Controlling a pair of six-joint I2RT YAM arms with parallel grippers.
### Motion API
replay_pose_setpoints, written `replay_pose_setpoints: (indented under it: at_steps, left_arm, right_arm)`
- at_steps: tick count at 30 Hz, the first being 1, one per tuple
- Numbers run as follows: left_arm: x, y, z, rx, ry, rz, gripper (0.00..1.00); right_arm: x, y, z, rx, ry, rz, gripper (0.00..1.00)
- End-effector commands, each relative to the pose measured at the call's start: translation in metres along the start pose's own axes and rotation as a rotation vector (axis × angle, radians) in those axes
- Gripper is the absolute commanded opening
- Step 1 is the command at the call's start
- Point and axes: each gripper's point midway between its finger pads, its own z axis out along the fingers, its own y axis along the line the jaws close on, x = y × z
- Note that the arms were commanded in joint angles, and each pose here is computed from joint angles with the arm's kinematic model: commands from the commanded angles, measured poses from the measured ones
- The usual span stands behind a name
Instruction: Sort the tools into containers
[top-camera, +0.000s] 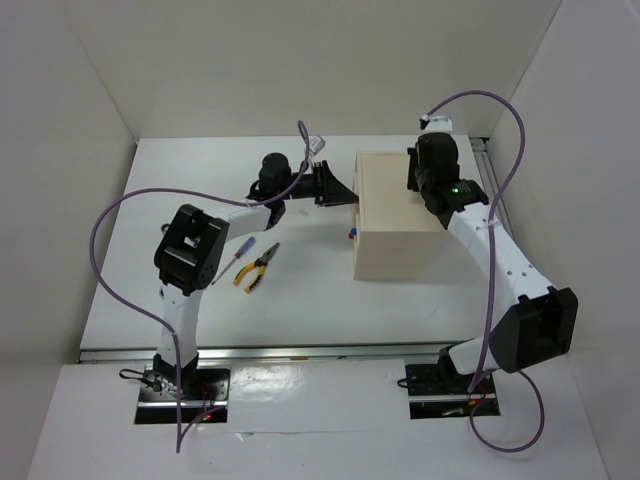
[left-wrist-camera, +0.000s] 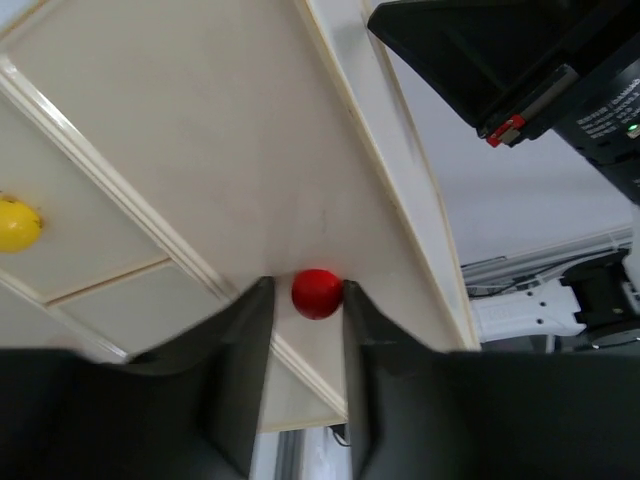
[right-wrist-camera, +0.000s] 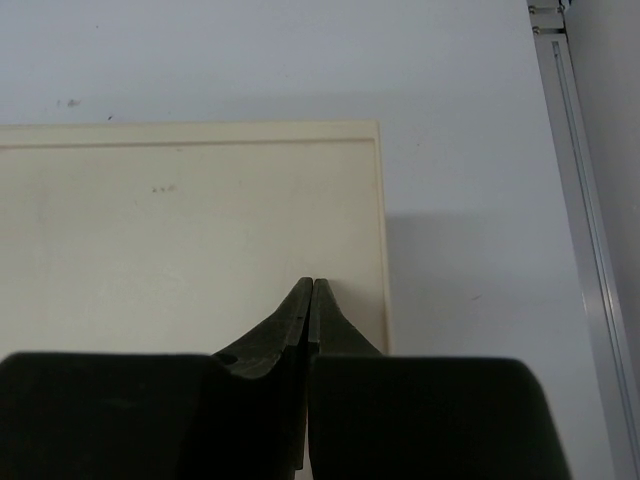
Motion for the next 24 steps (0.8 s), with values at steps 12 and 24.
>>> replay_pose_setpoints:
  at_steps: [12,24]
  left_arm:
    - [-0.003,-0.015,-0.002,0.068,-0.013,0.054,0.00]
    - [-0.038,-0.007,-0.083,0.050,-0.153,0.063,0.00]
  right_arm:
    - [-0.014,-0.001,-0.014,0.000,-0.033,0.018,0.00]
    - [-0.006,-0.006,-0.007,0.009,-0.014,0.020,0.00]
